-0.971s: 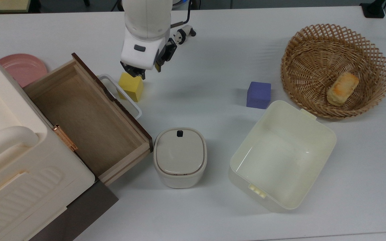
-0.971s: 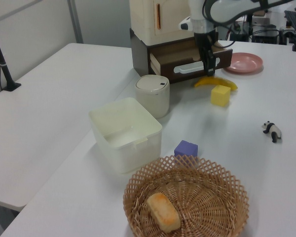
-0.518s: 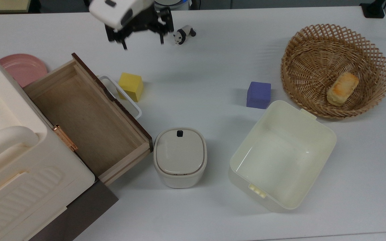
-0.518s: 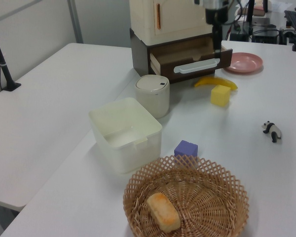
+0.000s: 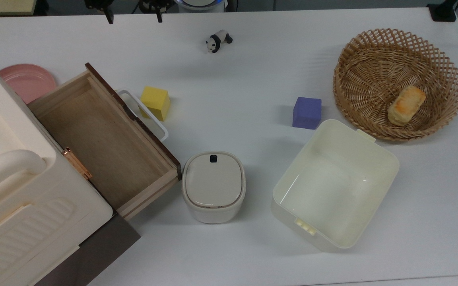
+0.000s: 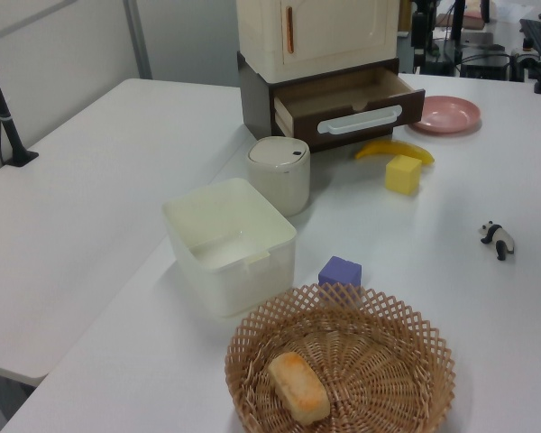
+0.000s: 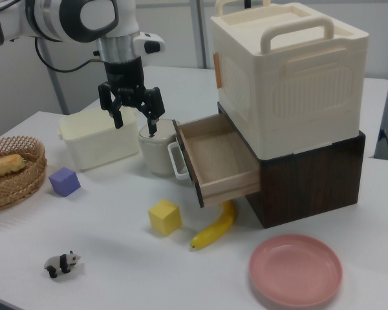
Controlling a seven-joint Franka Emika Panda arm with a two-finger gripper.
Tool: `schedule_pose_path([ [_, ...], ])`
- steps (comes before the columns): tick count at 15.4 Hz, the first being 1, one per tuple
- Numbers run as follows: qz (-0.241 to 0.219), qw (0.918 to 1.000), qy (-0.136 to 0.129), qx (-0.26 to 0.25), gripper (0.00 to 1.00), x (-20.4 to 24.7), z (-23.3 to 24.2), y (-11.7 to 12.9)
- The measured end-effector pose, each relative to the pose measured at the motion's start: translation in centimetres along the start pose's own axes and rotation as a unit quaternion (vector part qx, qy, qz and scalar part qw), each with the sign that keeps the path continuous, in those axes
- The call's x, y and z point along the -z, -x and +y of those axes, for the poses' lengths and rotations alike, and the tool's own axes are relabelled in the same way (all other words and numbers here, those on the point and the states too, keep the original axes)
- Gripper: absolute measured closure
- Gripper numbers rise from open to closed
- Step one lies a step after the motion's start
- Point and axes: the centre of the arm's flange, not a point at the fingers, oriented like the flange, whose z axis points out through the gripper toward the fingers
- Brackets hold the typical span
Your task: Open the drawer
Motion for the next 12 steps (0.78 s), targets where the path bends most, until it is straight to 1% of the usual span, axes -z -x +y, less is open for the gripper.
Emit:
schedule_pose_path([
  [4, -0.008, 0.9997, -0.001, -0.023, 0.0, -0.8, -0.36, -0.22],
  [12, -0.011, 0.9995, -0.001, -0.031, 0.0, -1.15, -0.4, -0.36],
])
